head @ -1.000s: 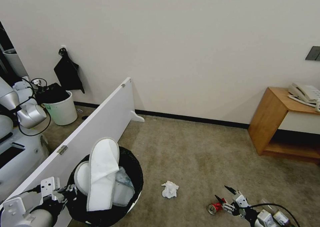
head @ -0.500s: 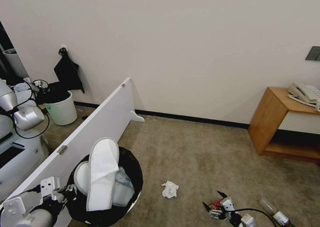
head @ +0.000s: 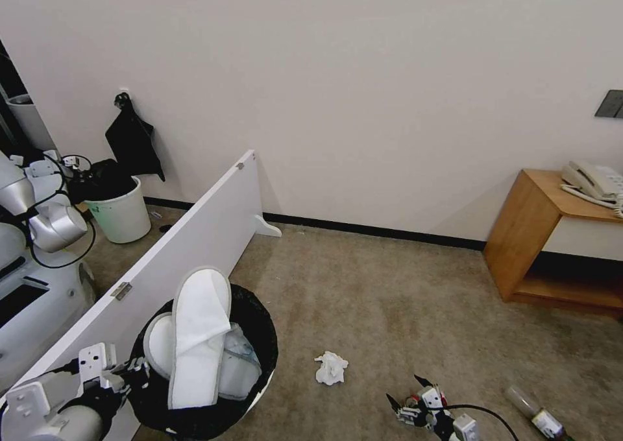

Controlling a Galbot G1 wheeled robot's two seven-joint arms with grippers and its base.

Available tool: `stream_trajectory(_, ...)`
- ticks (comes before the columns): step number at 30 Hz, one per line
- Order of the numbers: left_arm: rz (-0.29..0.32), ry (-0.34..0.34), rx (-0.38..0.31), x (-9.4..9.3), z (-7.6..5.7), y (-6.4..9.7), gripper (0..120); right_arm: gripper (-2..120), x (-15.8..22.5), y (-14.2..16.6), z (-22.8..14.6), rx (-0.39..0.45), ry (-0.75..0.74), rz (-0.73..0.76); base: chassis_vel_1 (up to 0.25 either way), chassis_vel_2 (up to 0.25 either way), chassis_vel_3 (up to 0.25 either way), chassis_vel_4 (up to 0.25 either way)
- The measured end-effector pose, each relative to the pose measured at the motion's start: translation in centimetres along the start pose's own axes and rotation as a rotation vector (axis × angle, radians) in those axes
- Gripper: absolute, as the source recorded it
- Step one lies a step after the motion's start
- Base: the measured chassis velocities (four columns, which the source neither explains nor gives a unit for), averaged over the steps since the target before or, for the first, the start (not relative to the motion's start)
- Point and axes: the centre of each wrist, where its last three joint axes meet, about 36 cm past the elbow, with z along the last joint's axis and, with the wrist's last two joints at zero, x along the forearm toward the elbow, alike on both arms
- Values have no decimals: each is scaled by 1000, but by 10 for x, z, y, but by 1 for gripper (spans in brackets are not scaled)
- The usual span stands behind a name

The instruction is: Pick up the trash bin, then pick up the garbage from the floor and place it into the trash bin.

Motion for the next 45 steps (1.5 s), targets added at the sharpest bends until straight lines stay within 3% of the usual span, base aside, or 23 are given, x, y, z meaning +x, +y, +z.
stream_trajectory(12,-1,3,0,0,1,0,2,100,8,-1,11,-13,68,8,0,0,0,0)
stream_trajectory(45,0,-2,1,2,-1,0,2,100,-6,-6,19,-38,87,11,0,0,0,0)
